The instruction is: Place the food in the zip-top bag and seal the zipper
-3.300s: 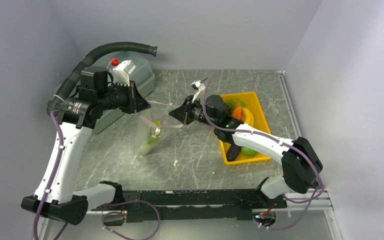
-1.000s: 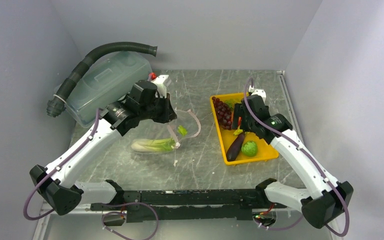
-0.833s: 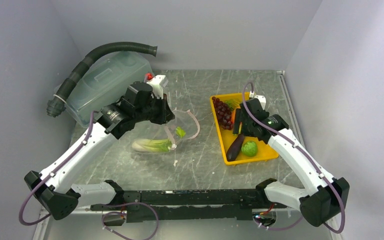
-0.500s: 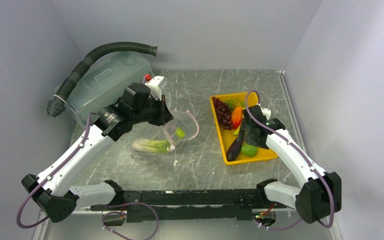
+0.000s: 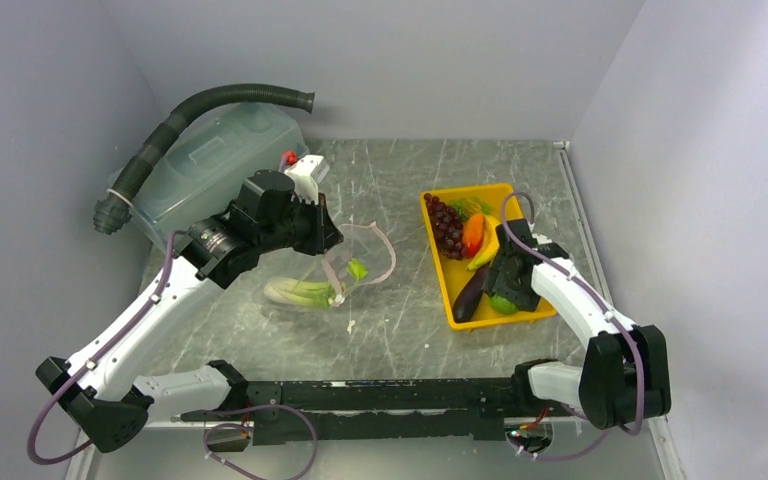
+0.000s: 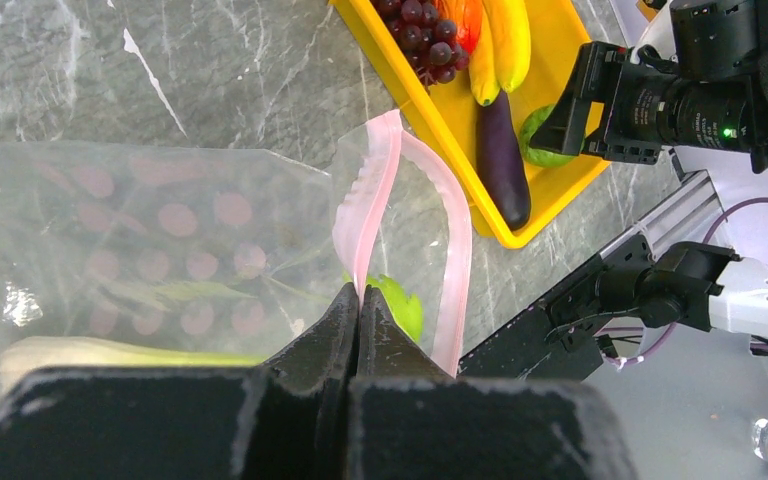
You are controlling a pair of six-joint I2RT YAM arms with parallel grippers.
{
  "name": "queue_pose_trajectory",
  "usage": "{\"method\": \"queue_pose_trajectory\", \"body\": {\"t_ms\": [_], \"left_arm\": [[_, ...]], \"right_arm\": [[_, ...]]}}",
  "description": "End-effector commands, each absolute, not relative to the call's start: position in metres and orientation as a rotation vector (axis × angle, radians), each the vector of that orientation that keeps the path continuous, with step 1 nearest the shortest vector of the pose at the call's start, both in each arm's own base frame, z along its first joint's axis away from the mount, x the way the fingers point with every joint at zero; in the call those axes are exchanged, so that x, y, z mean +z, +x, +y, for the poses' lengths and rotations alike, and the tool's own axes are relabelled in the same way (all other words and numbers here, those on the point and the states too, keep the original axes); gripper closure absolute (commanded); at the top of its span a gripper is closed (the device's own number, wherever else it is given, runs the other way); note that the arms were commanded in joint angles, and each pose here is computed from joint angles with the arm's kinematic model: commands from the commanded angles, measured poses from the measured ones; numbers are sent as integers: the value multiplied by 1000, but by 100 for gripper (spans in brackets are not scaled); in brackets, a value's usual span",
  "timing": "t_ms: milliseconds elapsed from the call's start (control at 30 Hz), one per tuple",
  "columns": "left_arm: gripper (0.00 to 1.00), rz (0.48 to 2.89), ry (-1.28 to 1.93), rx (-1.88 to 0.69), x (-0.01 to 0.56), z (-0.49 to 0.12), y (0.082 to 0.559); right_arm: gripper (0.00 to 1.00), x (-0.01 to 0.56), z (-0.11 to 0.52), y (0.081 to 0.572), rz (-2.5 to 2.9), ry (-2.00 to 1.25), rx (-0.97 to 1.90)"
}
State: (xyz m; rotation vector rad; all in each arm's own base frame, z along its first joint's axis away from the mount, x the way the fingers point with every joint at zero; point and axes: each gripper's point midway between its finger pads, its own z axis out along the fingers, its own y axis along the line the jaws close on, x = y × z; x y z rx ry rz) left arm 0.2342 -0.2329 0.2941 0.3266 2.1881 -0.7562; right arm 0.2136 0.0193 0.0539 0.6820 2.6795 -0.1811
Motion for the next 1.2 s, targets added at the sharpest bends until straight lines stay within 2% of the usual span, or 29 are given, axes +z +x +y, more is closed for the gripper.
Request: {"method": "queue_pose_trajectory", "body": {"t_ms": [0,300,400,767,933,1167], "left_arm": [[100,2148,341,-783,305,-233,230],[100,2147,338,-785,306,-234,230],[100,2147,336,-784,305,-234,230],[100,2149,336,-778,305,-234,233],[100,2151,336,-778,306,-236,234],[100,2153,322,-774,306,-235,235]], "right_arm": [[35,51,21,224,2632,746,-118],[87,66,19,232,2574,752,-57],[100,81,23,237,2541,729,-6],[100,190,58,259,2324,510,324],[100,247,106,262,2234,270,611],[100,306,180,244,2123,-36,819]]}}
